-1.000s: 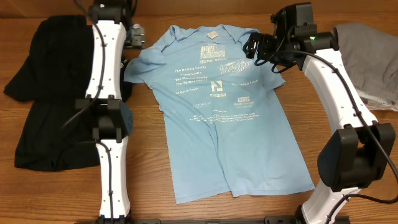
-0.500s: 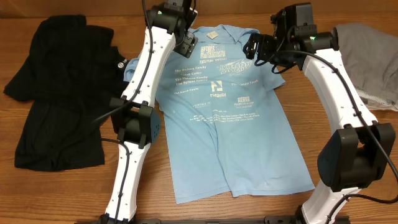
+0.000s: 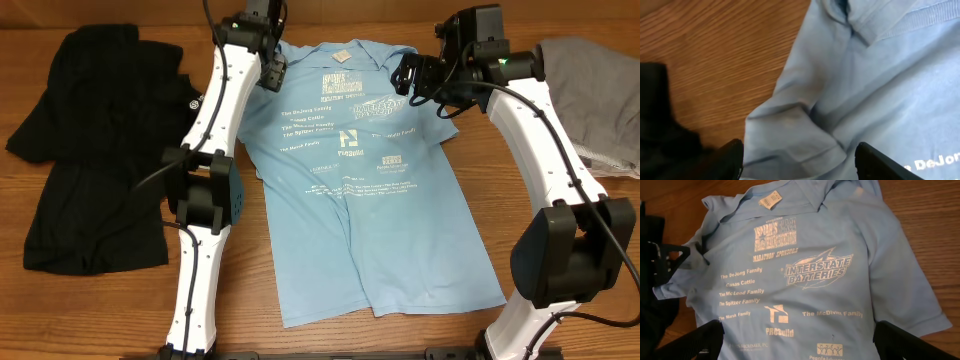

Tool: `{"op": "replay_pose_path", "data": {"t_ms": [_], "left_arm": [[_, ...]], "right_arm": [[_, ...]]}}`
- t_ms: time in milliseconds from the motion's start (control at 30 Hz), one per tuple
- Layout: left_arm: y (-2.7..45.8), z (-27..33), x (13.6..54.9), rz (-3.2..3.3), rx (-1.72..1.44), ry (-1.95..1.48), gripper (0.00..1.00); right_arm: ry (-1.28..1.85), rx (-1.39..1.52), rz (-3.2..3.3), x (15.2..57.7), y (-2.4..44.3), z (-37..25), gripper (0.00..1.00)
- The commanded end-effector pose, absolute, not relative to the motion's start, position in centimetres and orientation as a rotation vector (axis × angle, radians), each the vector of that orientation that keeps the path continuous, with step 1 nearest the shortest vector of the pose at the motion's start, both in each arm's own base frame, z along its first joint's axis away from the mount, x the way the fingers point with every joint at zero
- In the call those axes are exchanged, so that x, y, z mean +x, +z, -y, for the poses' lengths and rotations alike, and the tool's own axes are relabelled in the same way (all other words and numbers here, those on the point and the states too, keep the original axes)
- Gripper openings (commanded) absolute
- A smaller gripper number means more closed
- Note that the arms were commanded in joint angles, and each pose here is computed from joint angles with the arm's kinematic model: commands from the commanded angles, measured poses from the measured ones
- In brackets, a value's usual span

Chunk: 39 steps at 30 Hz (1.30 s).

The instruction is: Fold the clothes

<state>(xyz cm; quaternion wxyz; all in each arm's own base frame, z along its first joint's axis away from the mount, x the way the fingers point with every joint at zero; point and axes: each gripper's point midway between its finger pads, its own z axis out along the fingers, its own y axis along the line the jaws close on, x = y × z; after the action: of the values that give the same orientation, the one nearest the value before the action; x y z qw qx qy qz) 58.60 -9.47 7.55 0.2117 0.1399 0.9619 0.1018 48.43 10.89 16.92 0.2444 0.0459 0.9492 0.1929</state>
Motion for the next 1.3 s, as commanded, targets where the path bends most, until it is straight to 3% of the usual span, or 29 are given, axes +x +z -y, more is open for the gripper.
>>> {"op": "replay_pose_path", "data": {"t_ms": [0,400,533,700,833,1000,1267], "left_arm": [[4.4,10.2,58.0,-2.718,0.451,0.263,0.73],[0.2,9.7,57.4,-2.75,0.457,0.286,0.64],[0.3,9.6,57.5,-2.746,0.448,0.285,0.53],[0.4,8.4,57.2,-2.758,0.414,0.368,0.25],[0.6,7.2,56.9,-2.764,0.366,0.462,0.18],[2.1,5.7,56.8,-2.749,0.232,0.566,0.11],[8.6,4.2,58.3,-2.649,0.038,0.571,0.04]], "right_arm": [[0.532,0.118,-2.594,48.4,16.7,-11.0,1.0],[0.532,0.118,-2.593,48.4,16.7,-11.0,1.0],[0.532,0.118,-2.592,48.4,16.7,-11.0,1.0],[0.533,0.117,-2.586,48.6,16.8,-11.0,1.0],[0.533,0.115,-2.579,48.7,16.9,-11.0,1.0],[0.534,0.115,-2.578,48.7,16.9,-11.0,1.0],[0.534,0.115,-2.578,48.7,16.9,-11.0,1.0]]}}
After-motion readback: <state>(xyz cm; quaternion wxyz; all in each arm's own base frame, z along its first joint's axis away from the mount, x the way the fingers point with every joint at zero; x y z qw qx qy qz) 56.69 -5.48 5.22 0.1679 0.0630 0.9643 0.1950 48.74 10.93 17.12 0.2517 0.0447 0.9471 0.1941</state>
